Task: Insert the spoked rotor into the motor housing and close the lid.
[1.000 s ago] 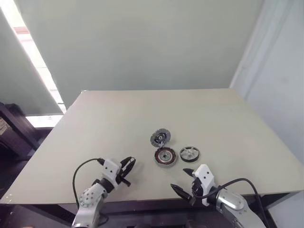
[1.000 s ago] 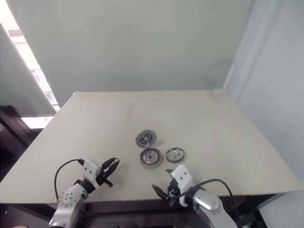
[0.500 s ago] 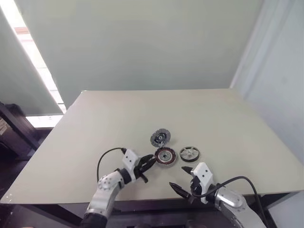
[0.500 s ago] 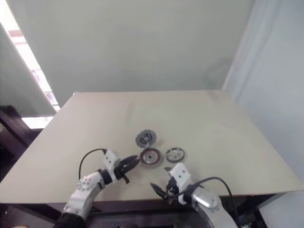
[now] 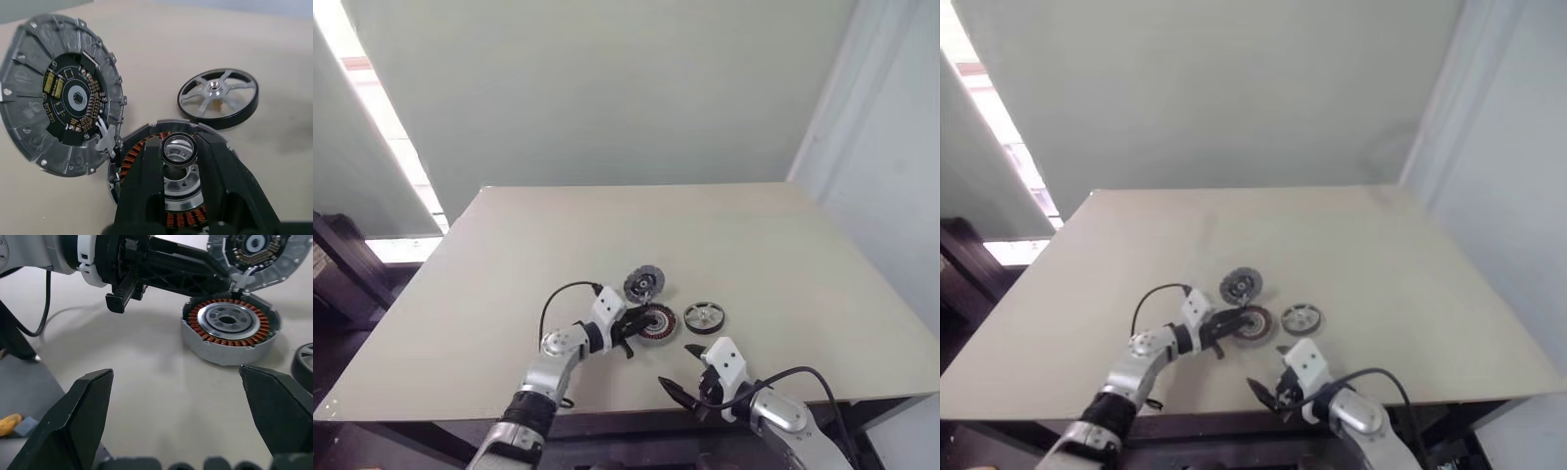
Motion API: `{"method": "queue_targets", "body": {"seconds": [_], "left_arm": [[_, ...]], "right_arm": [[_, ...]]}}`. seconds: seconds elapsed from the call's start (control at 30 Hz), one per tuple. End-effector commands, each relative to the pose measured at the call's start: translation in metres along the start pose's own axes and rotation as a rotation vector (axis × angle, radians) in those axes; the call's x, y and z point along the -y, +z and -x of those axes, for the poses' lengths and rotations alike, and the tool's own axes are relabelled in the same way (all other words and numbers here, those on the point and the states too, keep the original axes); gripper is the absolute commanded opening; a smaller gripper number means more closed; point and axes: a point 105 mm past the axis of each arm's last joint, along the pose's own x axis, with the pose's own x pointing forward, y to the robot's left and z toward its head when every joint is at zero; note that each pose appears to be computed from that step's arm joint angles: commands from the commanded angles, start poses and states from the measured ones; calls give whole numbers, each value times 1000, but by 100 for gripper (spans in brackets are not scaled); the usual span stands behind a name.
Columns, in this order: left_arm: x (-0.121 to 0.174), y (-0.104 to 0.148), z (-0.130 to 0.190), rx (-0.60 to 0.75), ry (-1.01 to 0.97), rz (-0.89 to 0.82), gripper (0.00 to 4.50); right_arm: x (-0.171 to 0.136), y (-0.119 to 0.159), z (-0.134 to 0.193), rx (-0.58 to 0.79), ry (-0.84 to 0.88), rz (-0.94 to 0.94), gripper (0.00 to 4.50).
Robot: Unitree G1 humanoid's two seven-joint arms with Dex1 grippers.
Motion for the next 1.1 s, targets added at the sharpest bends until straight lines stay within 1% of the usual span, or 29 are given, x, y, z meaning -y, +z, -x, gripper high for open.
{"method": "queue_targets", "body": {"seconds": [0.03, 0.57, 1.1], "left_arm": [[-8, 15, -6, 12, -1, -69, 58], [-6, 9, -20, -84, -74, -131, 58], [-3, 3, -31, -125, -85, -138, 58]], "right_arm": [[2, 15, 0, 55, -14, 40, 450], [3, 16, -3, 61, -29, 51, 450], [3, 17, -2, 61, -40, 55, 450]]}}
